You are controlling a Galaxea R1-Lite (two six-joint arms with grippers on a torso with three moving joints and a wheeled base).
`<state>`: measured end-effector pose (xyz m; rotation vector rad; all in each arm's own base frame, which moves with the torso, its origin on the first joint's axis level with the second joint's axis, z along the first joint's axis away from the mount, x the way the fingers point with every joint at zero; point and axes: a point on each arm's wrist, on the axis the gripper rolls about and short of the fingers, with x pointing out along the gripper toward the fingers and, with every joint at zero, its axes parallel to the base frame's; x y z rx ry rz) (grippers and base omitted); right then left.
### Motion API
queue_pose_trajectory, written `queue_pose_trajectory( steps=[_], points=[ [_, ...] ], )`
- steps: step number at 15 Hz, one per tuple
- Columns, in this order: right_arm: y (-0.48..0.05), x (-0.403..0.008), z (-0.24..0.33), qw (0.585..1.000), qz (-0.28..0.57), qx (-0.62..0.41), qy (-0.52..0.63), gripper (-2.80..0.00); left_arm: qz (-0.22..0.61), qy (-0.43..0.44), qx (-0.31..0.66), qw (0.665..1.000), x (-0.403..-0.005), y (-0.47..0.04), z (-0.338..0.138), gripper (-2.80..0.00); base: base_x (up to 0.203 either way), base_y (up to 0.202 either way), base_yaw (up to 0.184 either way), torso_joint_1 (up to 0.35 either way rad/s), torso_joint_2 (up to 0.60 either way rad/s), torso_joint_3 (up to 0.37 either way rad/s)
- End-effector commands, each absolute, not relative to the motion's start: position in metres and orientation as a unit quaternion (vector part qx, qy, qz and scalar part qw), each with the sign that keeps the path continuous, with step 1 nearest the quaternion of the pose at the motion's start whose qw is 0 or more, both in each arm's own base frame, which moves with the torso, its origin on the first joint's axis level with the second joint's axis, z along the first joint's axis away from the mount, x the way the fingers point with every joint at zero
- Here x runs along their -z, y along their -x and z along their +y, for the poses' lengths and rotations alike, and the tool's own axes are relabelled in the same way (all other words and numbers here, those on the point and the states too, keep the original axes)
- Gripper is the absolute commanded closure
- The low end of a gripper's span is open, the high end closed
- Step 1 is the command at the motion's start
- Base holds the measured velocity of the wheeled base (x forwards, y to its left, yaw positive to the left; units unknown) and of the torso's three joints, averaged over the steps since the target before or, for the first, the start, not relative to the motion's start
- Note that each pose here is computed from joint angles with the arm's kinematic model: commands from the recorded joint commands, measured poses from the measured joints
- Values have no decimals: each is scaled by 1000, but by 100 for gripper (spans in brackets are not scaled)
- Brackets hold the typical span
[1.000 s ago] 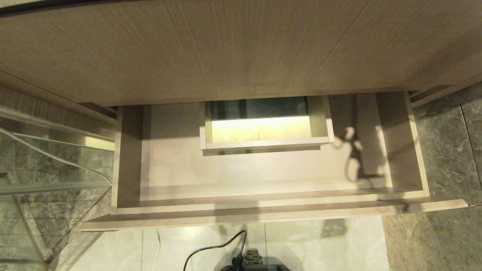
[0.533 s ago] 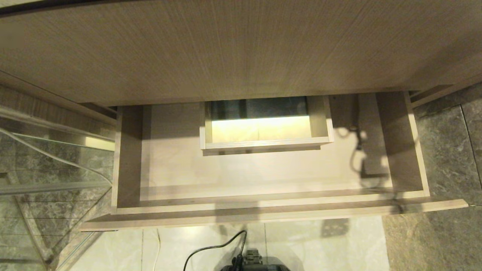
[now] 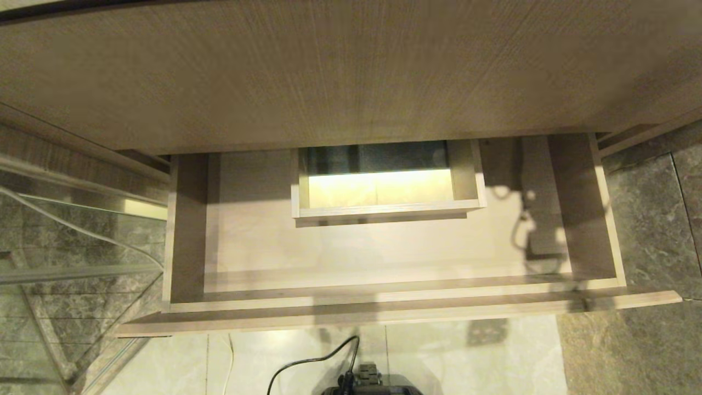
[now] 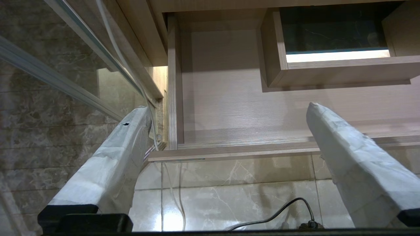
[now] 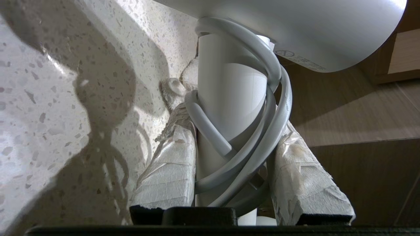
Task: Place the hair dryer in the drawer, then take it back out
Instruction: Place it on the countertop
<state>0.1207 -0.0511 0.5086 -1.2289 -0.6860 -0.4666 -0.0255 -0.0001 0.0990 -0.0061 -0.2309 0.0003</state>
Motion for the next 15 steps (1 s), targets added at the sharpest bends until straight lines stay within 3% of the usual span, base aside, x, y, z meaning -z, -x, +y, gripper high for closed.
queue_pose_trajectory(
  steps=[1, 7, 8, 9, 15],
  points=[
    [-121, -507, -51, 736, -304, 212, 567, 0, -97, 3, 0, 995, -88, 22, 0, -280, 0, 0, 0, 0, 0, 0],
    [-127, -503, -54, 740, -277, 203, 578, 0, -96, 3, 0, 995, -88, 22, 0, -280, 0, 0, 0, 0, 0, 0],
    [-129, -503, -55, 741, -272, 202, 580, -212, -96, 3, 0, 995, -88, 22, 0, -280, 0, 0, 0, 0, 0, 0],
    [-131, -502, -56, 742, -270, 201, 580, -280, -96, 4, 0, 995, -88, 22, 0, -280, 0, 0, 0, 0, 0, 0],
    [-133, -499, -57, 746, -257, 201, 580, -280, -96, 3, 0, 995, -88, 22, 0, -280, 0, 0, 0, 0, 0, 0]
  ],
)
